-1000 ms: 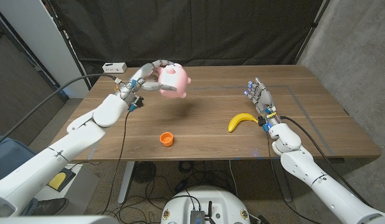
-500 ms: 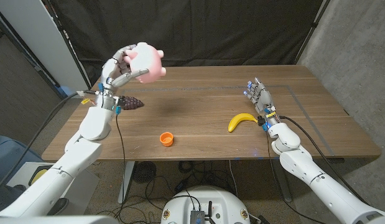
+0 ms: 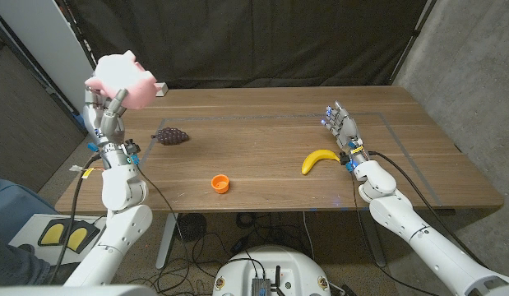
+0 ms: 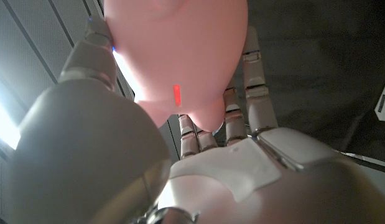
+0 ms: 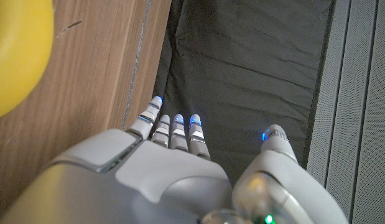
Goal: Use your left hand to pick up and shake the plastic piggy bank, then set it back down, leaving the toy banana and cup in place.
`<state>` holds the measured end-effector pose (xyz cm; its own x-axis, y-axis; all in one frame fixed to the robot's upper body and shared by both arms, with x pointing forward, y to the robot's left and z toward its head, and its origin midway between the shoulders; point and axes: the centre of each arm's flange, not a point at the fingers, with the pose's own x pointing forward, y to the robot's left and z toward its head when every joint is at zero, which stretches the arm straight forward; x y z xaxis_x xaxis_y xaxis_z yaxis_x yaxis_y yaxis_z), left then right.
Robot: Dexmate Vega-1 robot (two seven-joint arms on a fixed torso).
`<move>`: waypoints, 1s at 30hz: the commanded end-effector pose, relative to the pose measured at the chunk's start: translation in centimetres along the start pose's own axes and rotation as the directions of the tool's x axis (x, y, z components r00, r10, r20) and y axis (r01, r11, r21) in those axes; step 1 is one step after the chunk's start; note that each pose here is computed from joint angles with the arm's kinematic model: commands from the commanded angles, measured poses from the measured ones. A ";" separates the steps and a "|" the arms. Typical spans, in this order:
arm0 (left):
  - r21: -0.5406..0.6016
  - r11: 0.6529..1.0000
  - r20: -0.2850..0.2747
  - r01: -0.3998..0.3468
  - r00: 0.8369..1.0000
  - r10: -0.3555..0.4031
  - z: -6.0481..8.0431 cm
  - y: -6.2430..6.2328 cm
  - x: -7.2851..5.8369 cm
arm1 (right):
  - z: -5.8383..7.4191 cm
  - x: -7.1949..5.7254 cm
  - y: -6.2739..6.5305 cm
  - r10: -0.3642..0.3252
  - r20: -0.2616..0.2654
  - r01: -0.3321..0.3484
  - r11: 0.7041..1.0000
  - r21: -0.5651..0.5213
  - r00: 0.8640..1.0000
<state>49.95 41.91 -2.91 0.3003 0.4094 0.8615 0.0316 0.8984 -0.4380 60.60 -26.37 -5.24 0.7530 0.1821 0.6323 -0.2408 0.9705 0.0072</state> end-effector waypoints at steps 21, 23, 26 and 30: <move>0.235 0.906 0.009 0.352 0.931 -0.365 -2.2 -14.1 2.3 | 0.3 -2.0 -0.4 -0.034 0.002 0.034 0.999 -0.004 0.999; 0.280 0.872 0.033 0.403 0.903 -0.428 -2.1 -16.0 2.2 | 0.4 -2.2 -0.5 -0.043 0.002 0.043 0.999 0.003 0.999; 0.375 0.809 0.067 0.453 0.857 -0.511 -1.6 -18.4 1.9 | 0.4 -2.5 -0.7 -0.046 0.006 0.046 0.999 -0.001 0.999; 0.553 0.681 0.080 0.479 0.784 -0.616 -0.7 -20.9 1.5 | 0.5 -2.6 -0.8 -0.050 0.008 0.050 0.999 0.006 0.999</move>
<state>52.04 32.91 3.72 0.2701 0.1968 0.9425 -0.0319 0.9802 -0.1956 59.22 -27.02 -6.10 0.7604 0.1529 0.6312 -0.2166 0.9760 0.0244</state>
